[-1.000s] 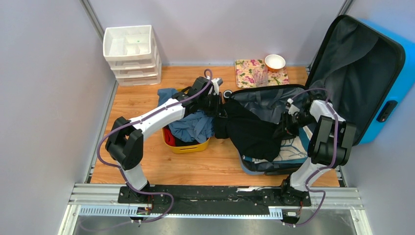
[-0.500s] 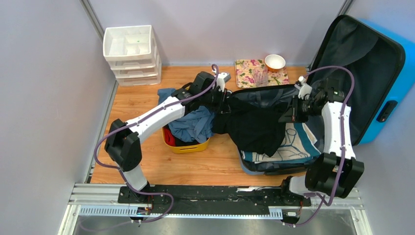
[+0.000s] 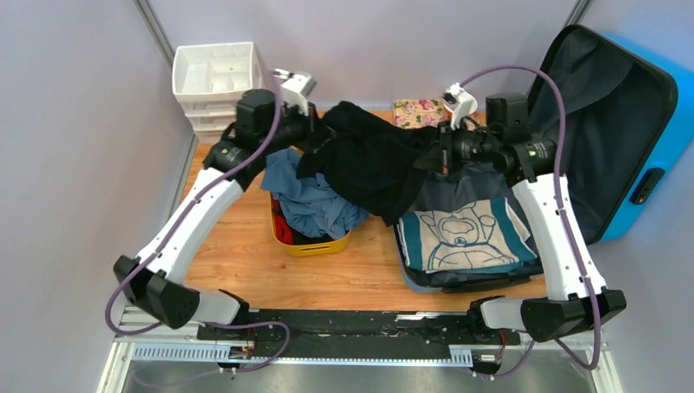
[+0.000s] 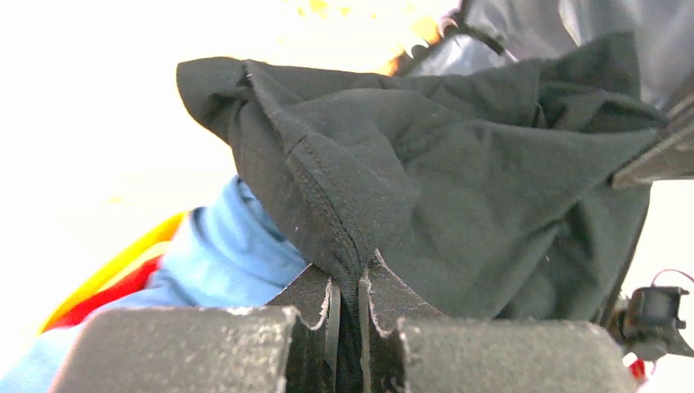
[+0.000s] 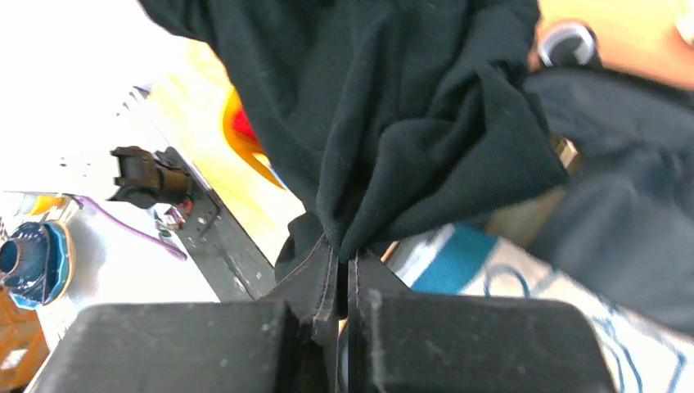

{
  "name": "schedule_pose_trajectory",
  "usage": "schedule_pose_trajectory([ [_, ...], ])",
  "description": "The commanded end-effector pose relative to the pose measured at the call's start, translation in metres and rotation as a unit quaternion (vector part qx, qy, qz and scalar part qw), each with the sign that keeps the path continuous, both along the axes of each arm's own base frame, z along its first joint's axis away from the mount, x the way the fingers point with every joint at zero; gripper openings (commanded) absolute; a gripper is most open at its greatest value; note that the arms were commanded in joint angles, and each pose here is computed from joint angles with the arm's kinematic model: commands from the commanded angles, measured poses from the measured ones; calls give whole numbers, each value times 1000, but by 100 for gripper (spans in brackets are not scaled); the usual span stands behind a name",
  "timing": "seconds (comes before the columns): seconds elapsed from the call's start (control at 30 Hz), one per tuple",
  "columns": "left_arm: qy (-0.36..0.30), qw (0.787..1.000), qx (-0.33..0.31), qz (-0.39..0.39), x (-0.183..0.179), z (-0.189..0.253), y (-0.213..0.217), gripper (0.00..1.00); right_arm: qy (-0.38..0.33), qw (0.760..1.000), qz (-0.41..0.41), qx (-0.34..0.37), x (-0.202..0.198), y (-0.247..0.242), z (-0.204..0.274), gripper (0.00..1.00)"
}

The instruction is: Open, take out, and arrange the luggage

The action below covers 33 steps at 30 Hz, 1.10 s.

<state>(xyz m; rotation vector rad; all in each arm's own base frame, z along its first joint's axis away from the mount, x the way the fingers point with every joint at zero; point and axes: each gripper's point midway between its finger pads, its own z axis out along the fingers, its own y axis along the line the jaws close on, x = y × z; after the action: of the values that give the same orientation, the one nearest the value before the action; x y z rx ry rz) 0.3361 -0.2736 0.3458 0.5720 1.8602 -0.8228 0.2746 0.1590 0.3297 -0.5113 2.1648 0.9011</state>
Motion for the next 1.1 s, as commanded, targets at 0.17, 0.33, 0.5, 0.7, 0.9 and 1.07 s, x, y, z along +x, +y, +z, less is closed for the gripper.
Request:
schedule_pose_trajectory([
  [0.17,-36,987,1,155,-7,16,126,0,-75,994,62,50,54,104,55,0],
  [0.33,55,971,34,231,-14,-60,171,0,-45,993,106,24,70,154,18,0],
  [0.5,140,948,75,275,-13,-141,206,0,12,993,106,-48,104,182,-77,0],
  [0.7,224,934,29,276,-10,-189,219,31,9,990,81,-112,127,176,-119,35],
  [0.9,175,951,29,253,4,-141,228,80,-66,991,72,-95,127,140,-39,85],
  [1.07,103,956,69,264,19,-81,248,82,-70,986,60,-137,99,52,-13,89],
])
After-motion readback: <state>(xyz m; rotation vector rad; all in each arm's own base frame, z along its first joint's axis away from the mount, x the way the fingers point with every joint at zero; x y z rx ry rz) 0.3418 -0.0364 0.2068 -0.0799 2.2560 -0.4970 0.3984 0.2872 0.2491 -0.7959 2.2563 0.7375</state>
